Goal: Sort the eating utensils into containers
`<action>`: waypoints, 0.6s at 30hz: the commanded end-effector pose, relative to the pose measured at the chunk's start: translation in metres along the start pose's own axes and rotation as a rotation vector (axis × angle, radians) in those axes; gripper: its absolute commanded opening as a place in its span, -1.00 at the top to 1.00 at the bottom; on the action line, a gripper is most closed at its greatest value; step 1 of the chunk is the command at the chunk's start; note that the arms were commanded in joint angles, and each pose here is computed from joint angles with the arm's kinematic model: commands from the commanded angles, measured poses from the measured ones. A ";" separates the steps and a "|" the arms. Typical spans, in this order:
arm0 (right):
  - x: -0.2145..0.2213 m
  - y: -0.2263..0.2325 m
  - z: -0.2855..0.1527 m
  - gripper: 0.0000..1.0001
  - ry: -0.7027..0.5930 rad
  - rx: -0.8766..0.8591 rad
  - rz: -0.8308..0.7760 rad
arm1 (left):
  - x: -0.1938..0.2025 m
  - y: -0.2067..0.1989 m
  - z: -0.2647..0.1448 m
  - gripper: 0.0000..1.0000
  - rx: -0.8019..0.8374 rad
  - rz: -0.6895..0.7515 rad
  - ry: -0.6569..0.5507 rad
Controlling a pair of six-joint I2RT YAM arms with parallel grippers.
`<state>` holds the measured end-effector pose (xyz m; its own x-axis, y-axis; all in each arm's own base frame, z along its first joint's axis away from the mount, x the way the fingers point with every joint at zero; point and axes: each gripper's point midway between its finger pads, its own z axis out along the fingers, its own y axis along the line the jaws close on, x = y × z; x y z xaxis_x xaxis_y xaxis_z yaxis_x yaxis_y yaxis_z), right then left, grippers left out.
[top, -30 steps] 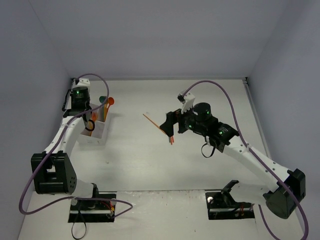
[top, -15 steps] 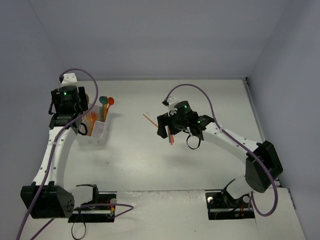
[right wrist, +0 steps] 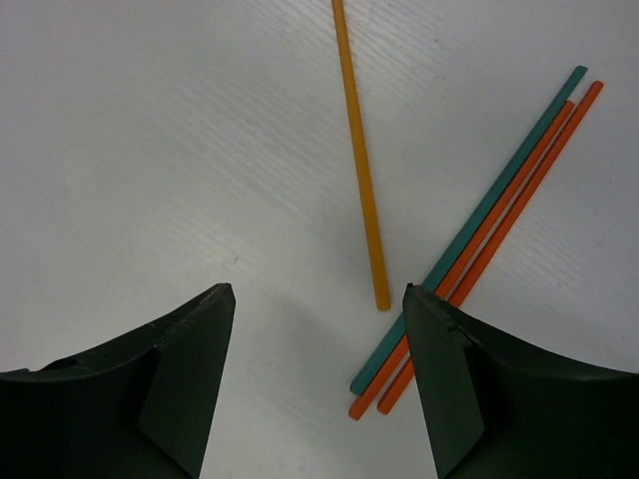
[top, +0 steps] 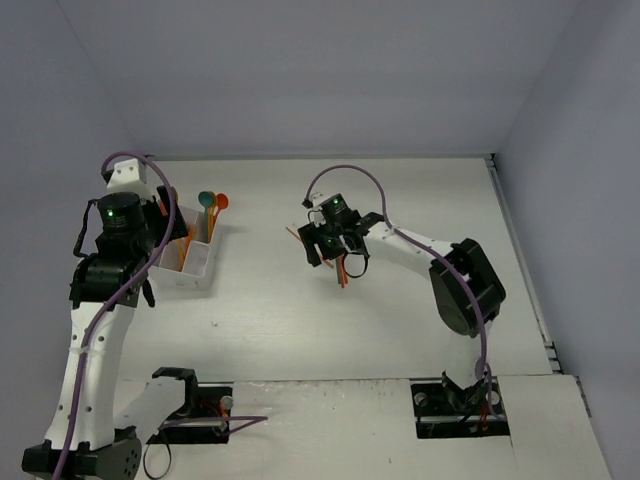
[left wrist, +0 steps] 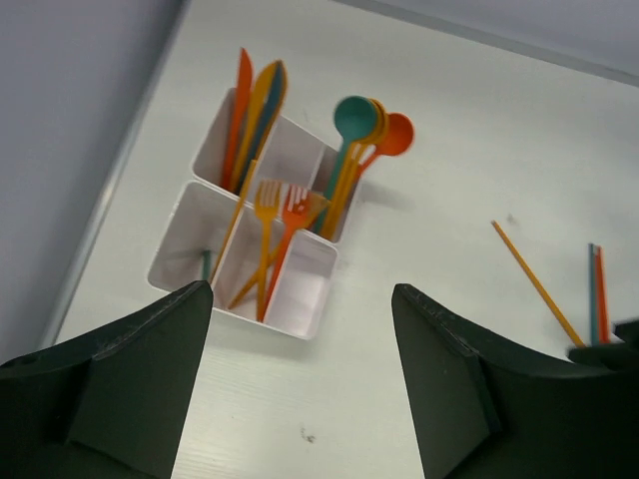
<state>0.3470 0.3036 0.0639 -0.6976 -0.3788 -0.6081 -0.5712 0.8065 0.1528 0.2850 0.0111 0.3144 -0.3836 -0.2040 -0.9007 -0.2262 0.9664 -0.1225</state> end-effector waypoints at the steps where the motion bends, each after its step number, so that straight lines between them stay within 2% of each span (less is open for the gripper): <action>1: -0.018 -0.010 0.014 -0.25 -0.012 0.072 -0.027 | -0.015 -0.021 -0.021 -0.39 0.097 -0.066 -0.034; 9: -0.004 -0.020 0.040 -0.02 0.047 0.136 -0.036 | -0.010 -0.037 -0.025 -0.40 0.166 -0.098 -0.013; 18: 0.027 -0.011 0.047 0.46 0.125 0.215 -0.140 | -0.005 -0.055 -0.027 -0.40 0.240 -0.124 0.022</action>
<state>0.3631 0.3038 0.0123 -0.7031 -0.4705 -0.5331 -0.5468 0.8371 -0.0176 0.2714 -0.0334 0.3122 -0.4339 -0.2879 -0.8537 -0.1027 0.9572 -0.2706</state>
